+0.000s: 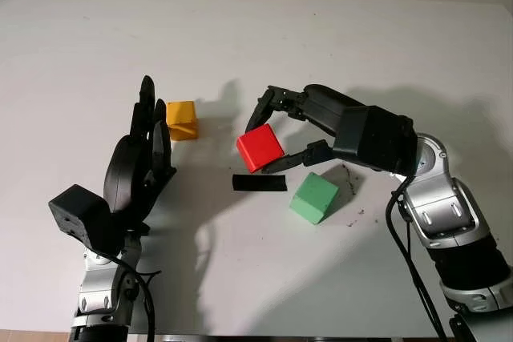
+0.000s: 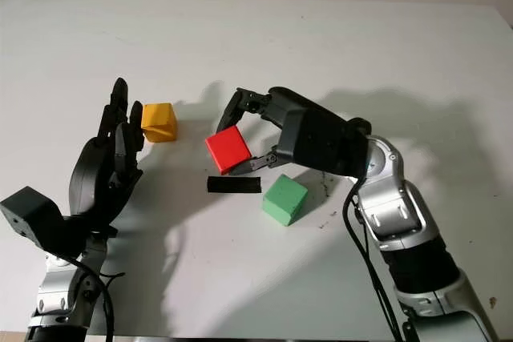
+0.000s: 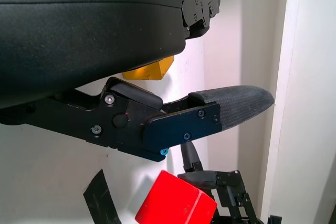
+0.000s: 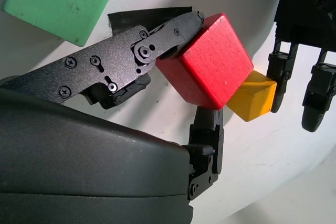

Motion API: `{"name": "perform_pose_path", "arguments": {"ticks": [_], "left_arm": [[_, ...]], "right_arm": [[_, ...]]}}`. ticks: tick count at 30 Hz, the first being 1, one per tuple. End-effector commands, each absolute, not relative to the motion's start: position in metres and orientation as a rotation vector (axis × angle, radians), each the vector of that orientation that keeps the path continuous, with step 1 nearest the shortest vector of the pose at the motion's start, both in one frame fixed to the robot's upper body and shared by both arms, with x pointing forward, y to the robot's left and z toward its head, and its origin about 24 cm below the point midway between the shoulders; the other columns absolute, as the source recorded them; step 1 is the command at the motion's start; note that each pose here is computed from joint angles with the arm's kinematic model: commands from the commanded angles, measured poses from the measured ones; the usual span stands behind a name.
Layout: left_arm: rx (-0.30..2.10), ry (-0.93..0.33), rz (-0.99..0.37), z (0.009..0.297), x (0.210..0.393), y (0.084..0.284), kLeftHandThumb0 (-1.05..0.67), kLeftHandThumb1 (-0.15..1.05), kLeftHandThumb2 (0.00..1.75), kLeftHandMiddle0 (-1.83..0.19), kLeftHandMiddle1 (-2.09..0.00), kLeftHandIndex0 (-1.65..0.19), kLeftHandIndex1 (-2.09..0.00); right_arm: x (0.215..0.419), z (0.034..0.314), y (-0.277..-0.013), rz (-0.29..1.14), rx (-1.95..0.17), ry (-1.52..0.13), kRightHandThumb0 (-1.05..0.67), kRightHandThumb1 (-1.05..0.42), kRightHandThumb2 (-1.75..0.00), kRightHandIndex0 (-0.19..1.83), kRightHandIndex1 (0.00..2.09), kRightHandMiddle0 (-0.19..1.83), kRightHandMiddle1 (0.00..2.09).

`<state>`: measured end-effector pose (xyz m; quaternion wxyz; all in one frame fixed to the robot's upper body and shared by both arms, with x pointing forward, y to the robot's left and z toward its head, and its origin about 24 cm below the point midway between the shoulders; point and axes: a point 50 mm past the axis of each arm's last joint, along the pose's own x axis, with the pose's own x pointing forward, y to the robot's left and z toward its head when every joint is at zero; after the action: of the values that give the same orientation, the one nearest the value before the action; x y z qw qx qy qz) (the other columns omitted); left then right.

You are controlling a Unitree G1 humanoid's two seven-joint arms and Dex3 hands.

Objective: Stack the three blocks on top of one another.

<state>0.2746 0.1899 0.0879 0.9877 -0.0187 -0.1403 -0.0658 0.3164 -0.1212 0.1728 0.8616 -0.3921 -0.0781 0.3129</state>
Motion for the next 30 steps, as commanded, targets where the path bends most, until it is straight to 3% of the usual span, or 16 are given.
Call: {"name": "perform_pose_path", "arguments": {"ticks": [1, 12, 22, 30], "left_arm": [[-0.035, -0.290, -0.137, 0.089, 0.275, 0.188, -0.78, 1.05, 0.66, 0.19, 0.00, 0.19, 0.00], [-0.043, -0.285, -0.134, 0.088, 0.273, 0.188, -0.78, 1.05, 0.66, 0.19, 0.00, 0.19, 0.00], [-0.035, -0.286, -0.130, 0.088, 0.273, 0.190, -0.78, 1.05, 0.65, 0.19, 0.00, 0.19, 0.00], [-0.036, -0.287, -0.127, 0.088, 0.272, 0.190, -0.77, 1.05, 0.65, 0.19, 0.00, 0.19, 0.00]], "right_arm": [[0.320, 0.175, -0.118, 0.658, -0.821, -0.163, -0.35, -0.97, -0.05, 0.19, 0.04, 0.20, 1.71], [0.332, 0.170, -0.120, 0.669, -0.839, -0.084, -0.33, -0.95, -0.05, 0.20, 0.04, 0.24, 1.62], [0.332, 0.166, -0.121, 0.683, -0.918, -0.060, -0.33, -0.96, -0.05, 0.23, 0.06, 0.27, 1.49], [0.329, 0.162, -0.121, 0.735, -0.970, -0.050, -0.33, -0.95, -0.05, 0.22, 0.06, 0.27, 1.52]]}}
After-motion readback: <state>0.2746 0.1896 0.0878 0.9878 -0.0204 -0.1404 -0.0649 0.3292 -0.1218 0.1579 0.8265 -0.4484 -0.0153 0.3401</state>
